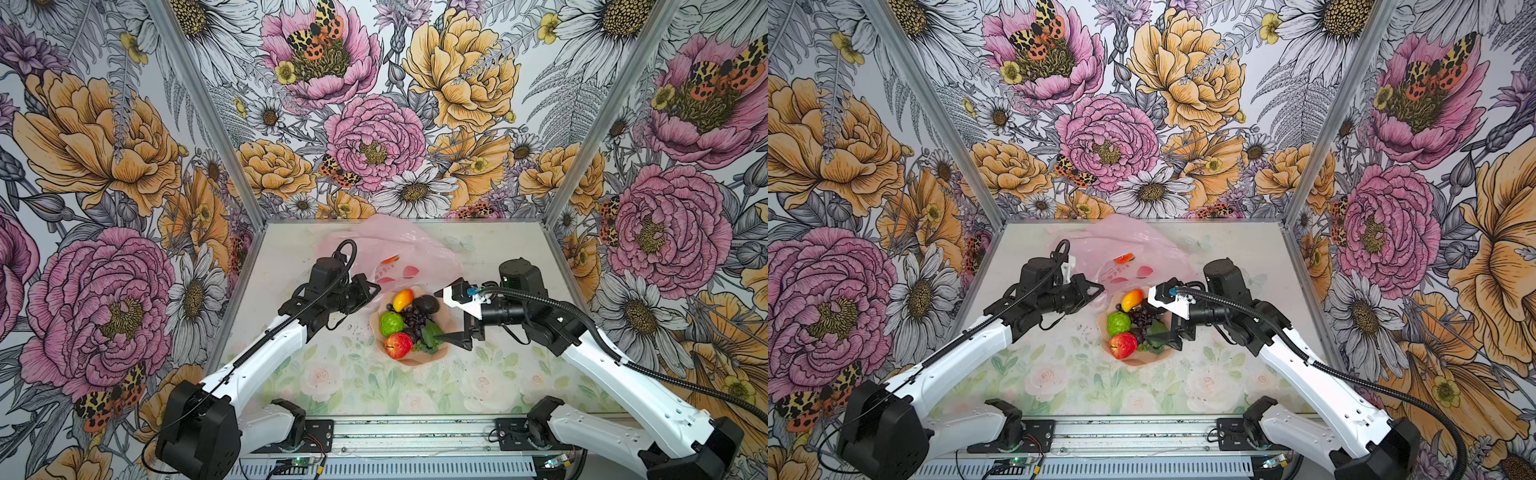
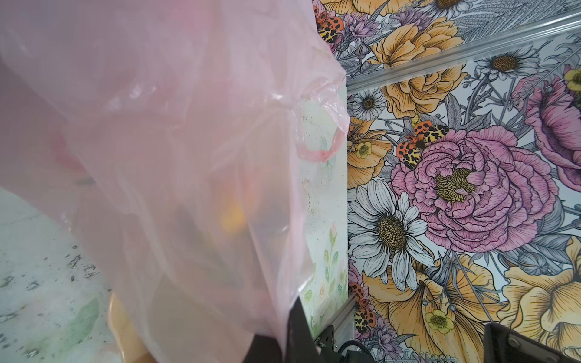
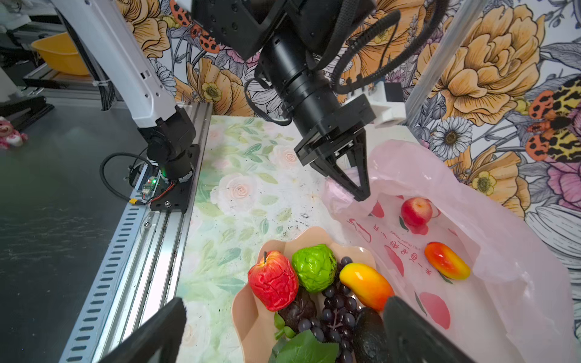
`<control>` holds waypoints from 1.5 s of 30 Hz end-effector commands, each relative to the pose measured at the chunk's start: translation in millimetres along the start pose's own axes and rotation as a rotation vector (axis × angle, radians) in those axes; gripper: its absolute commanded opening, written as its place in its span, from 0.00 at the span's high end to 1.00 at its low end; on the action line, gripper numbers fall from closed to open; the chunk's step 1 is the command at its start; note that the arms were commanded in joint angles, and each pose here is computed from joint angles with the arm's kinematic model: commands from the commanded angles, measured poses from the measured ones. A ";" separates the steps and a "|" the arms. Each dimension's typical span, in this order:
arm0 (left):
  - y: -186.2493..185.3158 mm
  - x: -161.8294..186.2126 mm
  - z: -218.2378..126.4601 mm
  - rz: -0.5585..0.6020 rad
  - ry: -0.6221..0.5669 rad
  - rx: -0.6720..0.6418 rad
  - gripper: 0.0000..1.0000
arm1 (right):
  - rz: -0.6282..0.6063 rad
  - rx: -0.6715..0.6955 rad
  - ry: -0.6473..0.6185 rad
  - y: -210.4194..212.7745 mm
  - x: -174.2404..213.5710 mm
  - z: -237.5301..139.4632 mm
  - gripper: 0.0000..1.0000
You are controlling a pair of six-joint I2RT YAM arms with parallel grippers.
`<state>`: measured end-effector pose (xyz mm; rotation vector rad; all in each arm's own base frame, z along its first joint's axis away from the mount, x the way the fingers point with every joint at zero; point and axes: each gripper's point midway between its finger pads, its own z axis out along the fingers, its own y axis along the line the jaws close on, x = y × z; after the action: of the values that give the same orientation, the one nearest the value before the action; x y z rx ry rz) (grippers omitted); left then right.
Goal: Place the fruits into the plastic bag
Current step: 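Swing the open right gripper over the plate toward the second red apple, then lower the right gripper around the red apple nearest the robot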
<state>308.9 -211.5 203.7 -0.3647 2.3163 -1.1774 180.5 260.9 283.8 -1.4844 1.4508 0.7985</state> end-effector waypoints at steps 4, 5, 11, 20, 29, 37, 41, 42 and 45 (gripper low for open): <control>4.6 -1.6 -5.6 -0.002 -0.013 -0.008 1.00 | -0.116 -0.038 0.085 6.0 18.9 21.1 0.00; 4.7 -2.2 -6.3 0.000 -0.015 -0.008 1.00 | -0.122 -0.050 0.100 7.0 21.9 25.5 0.01; 6.5 -3.0 -8.1 -0.005 -0.015 -0.007 1.00 | -0.128 -0.104 0.185 11.7 39.6 51.4 0.04; 9.6 -7.0 -14.0 -0.014 -0.030 -0.003 1.00 | -0.119 -0.156 0.297 14.7 68.1 82.1 0.08; 11.9 -7.0 -15.9 -0.021 -0.032 -0.001 1.00 | -0.129 -0.197 0.361 19.4 81.6 105.9 0.11; 13.7 -9.4 -19.6 -0.028 -0.043 0.001 1.00 | -0.129 -0.218 0.415 20.8 96.0 120.9 0.12; 14.8 -9.5 -19.6 -0.030 -0.042 0.000 1.00 | -0.137 -0.217 0.439 18.4 102.5 125.5 0.11; 14.2 -9.5 -19.7 -0.029 -0.042 0.002 1.00 | -0.138 -0.217 0.444 18.1 103.5 126.8 0.11; 14.8 -9.6 -19.7 -0.030 -0.042 0.001 1.00 | -0.140 -0.218 0.457 17.3 106.5 130.1 0.11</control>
<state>309.9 -187.4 202.0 -0.4292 2.2914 -1.1575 187.6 329.2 126.9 -1.9983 1.6303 0.5944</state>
